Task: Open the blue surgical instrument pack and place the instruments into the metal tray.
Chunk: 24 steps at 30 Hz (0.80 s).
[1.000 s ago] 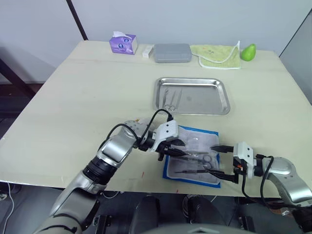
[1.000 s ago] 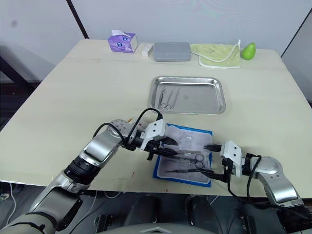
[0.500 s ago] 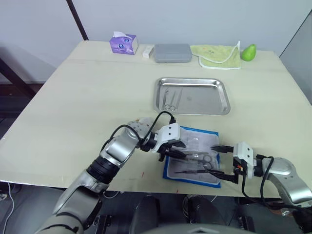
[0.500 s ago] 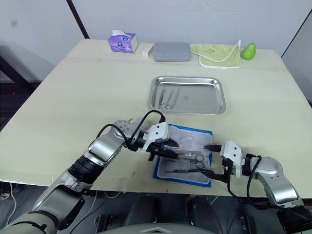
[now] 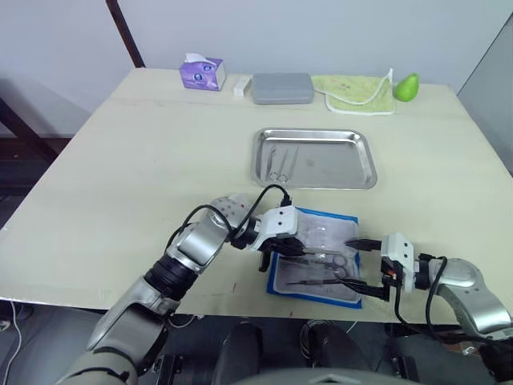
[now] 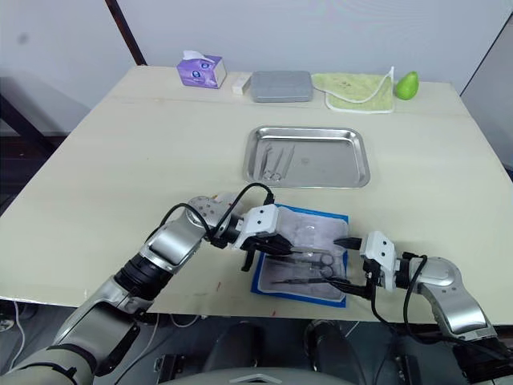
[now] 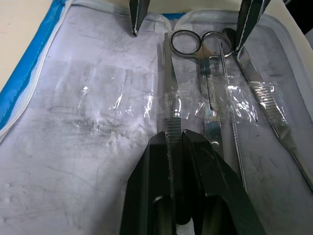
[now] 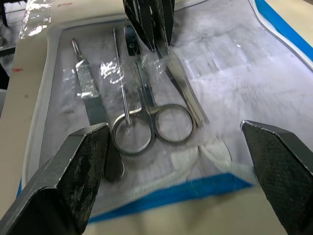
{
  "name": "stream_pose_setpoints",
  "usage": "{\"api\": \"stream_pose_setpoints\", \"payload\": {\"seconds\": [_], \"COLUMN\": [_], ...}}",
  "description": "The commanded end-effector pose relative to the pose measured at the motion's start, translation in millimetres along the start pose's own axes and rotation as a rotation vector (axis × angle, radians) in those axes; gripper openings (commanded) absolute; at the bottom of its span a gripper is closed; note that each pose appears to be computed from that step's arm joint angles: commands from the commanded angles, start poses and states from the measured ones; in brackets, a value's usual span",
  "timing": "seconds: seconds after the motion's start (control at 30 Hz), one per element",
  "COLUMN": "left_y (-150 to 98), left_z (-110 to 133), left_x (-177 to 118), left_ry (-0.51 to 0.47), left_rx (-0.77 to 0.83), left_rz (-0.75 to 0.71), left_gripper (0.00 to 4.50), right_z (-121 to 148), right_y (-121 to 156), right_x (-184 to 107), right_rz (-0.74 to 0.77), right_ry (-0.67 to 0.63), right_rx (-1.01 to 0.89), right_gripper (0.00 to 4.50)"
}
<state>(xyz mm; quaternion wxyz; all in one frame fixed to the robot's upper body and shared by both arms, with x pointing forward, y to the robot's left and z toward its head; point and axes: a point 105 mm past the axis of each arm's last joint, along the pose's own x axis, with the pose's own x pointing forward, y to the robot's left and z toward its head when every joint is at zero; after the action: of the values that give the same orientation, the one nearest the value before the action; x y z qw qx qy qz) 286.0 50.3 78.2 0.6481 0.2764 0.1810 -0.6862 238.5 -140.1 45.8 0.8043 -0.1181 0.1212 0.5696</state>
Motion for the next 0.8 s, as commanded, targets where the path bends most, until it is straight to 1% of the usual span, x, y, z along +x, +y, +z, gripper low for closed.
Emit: {"api": "stream_pose_setpoints", "payload": {"seconds": [0.03,0.17,0.27,0.47,0.8], "left_y": [2,5,6,9,10], "left_z": [2,10,17,23,21], "left_x": [-1,-5,-8,-16,-31], "left_ry": [0.033,0.047,0.063,0.089,0.123], "left_rx": [0.014,0.039,0.057,0.085,0.097], "left_rz": [-0.004,-0.005,-0.012,-0.010,-0.009], "left_gripper": [0.05,0.05,0.05,0.05,0.05], "right_z": [-34,-37,-43,-50,-54], "right_y": [18,18,18,19,19], "right_x": [10,14,15,15,14], "right_rz": [0.060,0.064,0.068,0.071,0.074], "right_ry": [0.121,0.140,0.183,0.226,0.249], "right_rx": [0.107,0.110,0.120,0.135,0.141], "right_gripper": [4.50,4.50,4.50,4.50,4.50]}}
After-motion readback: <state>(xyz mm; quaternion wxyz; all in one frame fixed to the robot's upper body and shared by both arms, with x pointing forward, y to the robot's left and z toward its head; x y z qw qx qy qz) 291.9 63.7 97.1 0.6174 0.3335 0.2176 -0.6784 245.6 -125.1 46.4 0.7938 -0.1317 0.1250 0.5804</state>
